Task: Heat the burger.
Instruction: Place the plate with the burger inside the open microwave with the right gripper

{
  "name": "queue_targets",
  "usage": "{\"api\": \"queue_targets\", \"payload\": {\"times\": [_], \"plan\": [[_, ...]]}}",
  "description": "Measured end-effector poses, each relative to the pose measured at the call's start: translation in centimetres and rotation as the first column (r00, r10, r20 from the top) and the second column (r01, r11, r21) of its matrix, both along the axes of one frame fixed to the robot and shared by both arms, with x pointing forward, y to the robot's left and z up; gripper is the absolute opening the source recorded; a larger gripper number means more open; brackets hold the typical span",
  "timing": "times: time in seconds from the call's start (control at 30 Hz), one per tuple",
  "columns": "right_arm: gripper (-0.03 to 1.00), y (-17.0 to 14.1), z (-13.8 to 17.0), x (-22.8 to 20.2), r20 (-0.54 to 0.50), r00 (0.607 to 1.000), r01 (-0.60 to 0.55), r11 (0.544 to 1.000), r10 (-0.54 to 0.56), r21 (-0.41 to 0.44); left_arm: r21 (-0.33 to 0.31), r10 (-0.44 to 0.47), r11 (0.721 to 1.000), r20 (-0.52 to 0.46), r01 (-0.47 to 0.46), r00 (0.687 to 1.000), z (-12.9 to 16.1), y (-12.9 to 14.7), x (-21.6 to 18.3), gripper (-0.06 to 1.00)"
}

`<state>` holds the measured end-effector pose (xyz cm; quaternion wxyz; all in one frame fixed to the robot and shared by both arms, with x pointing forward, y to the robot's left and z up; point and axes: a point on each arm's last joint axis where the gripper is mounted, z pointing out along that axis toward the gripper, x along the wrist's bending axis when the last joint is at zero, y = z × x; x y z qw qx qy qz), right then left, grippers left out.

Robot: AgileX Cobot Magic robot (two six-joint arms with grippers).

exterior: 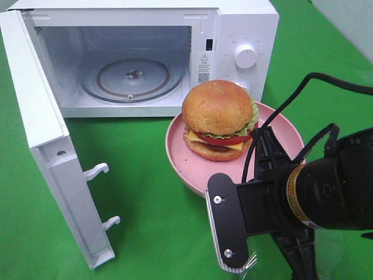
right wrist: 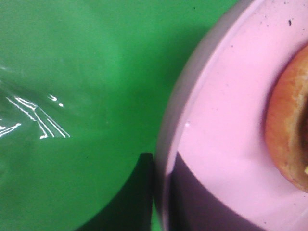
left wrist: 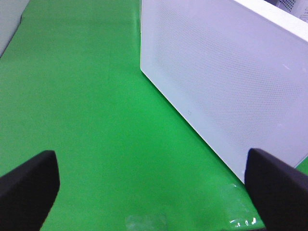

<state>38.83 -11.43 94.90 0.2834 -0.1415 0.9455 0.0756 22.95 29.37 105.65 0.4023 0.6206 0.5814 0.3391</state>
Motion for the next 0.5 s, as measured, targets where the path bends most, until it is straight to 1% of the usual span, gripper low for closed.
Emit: {"api": "queue_targets", "payload": {"times": [0.03, 0.1, 0.13, 0.17, 0.27, 0.3, 0.33, 0.4, 0.43, 0.47, 0.5], "plan": [[0.03, 0.0, 0.0, 0.0, 0.0, 1.0, 0.0, 1.0, 0.0, 0.0, 0.0, 0.0, 1.0, 0.0, 0.0, 1.0, 0.0, 0.0, 0.0, 0.96], [0.03, -0.2, 0.0, 0.8, 0.007, 0.998, -0.056, 0.998, 0.056, 0.016, 0.0, 0.0, 1.0, 0.0, 0.0, 1.0, 0.0, 0.0, 0.0, 0.96], [0.03, -0.2, 0.0, 0.8, 0.007, 0.998, -0.056, 0.998, 0.056, 0.016, 0.0, 0.0, 1.0, 0.0, 0.0, 1.0, 0.0, 0.0, 0.0, 0.96], [0.03, -0.3, 0.1, 1.2, 0.014, 0.996, -0.09, 0.996, 0.09, 0.014, 0.0, 0.0, 1.0, 0.0, 0.0, 1.0, 0.0, 0.0, 0.0, 0.96], [0.03, -0.5, 0.1, 1.5, 0.022, 0.992, -0.121, 0.993, 0.121, 0.009, 0.0, 0.0, 1.0, 0.0, 0.0, 1.0, 0.0, 0.0, 0.0, 0.96], [0.03, -0.7, 0.1, 1.9, 0.03, 0.988, -0.153, 0.988, 0.153, -0.001, 0.0, 0.0, 1.0, 0.0, 0.0, 1.0, 0.0, 0.0, 0.0, 0.96], [0.03, -0.7, 0.1, 1.9, 0.03, 0.988, -0.153, 0.988, 0.153, -0.001, 0.0, 0.0, 1.0, 0.0, 0.0, 1.0, 0.0, 0.0, 0.0, 0.96], [0.03, -1.2, 0.1, 2.4, 0.04, 0.979, -0.198, 0.98, 0.199, -0.027, 0.0, 0.0, 1.0, 0.0, 0.0, 1.0, 0.0, 0.0, 0.0, 0.96], [0.03, -1.2, 0.1, 2.4, 0.04, 0.979, -0.198, 0.98, 0.199, -0.027, 0.0, 0.0, 1.0, 0.0, 0.0, 1.0, 0.0, 0.0, 0.0, 0.96], [0.03, -1.5, 0.1, 2.7, 0.044, 0.971, -0.231, 0.971, 0.233, -0.054, 0.0, 0.0, 1.0, 0.0, 0.0, 1.0, 0.0, 0.0, 0.0, 0.96], [0.03, -1.5, 0.1, 2.7, 0.044, 0.971, -0.231, 0.971, 0.233, -0.054, 0.0, 0.0, 1.0, 0.0, 0.0, 1.0, 0.0, 0.0, 0.0, 0.96]]}}
